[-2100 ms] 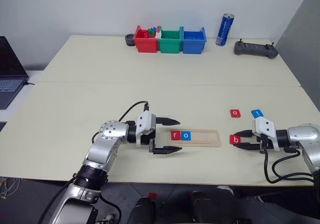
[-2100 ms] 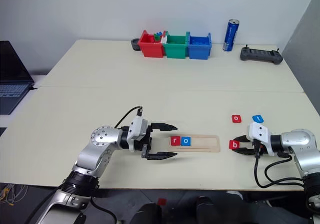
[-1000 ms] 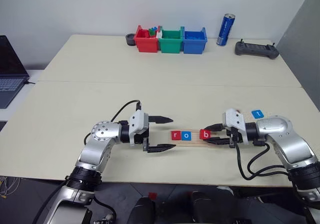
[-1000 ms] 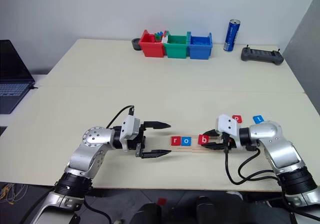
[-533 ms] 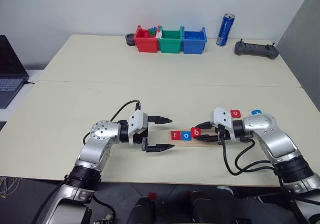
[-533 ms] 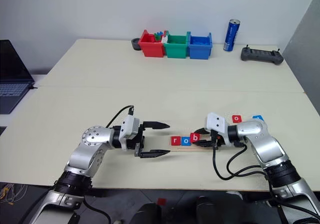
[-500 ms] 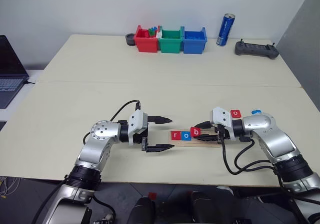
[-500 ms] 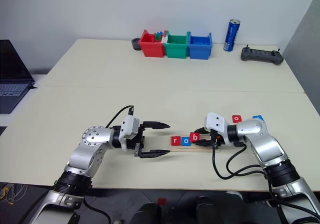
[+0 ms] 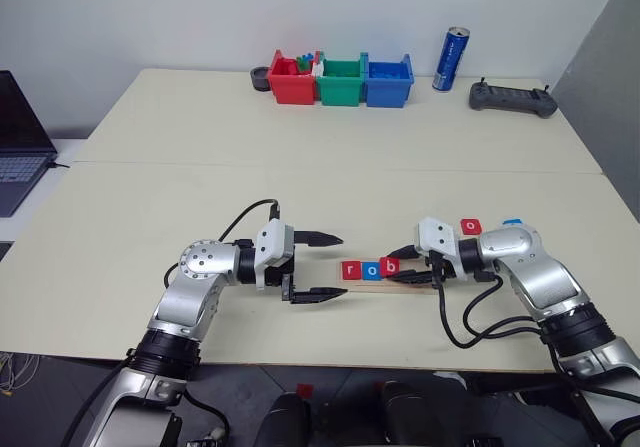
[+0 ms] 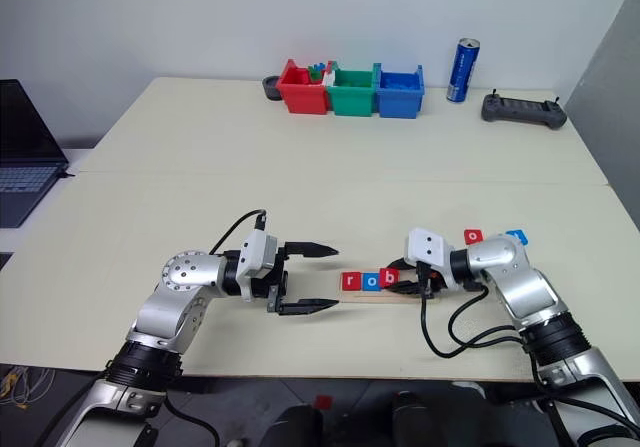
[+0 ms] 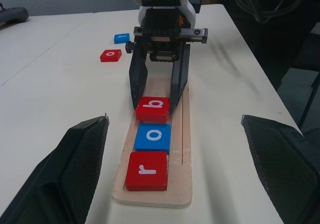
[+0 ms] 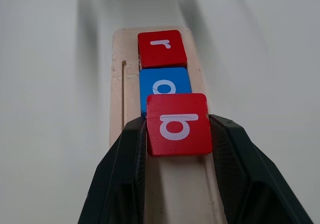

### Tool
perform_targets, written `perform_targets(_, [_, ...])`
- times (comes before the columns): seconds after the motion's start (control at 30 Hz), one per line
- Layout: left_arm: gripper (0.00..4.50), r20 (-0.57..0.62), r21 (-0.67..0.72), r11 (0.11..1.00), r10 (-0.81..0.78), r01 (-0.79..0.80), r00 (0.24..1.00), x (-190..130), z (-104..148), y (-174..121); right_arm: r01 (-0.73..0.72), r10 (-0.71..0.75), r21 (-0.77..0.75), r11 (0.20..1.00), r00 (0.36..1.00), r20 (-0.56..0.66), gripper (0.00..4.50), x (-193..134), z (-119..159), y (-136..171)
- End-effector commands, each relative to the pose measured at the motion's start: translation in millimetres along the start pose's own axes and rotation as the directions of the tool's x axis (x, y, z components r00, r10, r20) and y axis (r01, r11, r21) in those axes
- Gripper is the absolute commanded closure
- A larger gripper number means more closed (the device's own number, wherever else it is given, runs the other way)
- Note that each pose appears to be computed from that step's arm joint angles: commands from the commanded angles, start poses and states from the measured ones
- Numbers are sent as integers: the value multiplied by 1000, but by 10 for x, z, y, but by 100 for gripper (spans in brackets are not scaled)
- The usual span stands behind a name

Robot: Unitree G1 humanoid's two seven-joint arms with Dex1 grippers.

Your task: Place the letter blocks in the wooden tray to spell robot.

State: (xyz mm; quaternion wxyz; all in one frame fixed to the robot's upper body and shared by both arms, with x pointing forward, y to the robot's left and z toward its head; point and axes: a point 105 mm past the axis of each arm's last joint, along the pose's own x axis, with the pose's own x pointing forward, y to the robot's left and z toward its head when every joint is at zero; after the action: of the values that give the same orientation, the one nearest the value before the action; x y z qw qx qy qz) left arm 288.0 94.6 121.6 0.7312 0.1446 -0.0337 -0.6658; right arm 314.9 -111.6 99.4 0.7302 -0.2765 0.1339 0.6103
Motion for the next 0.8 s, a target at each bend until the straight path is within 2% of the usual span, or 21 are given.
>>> perform_targets(0.03, [0,26,39,999,7,-8,1000,-25,112,22,-1,2,-40,999,1000,2,304,-26,55,-30])
perform_targets(0.73, [0,23,40,999,6,-7,1000,-9,100,40,-25,25,-14,1000,999,-35,304,-71,-11,-49])
perform_targets(0.8, [0,21,40,999,7,-8,1000,-13,98,43,-35,34,-5,999,999,-36,233,-83,-14,-38])
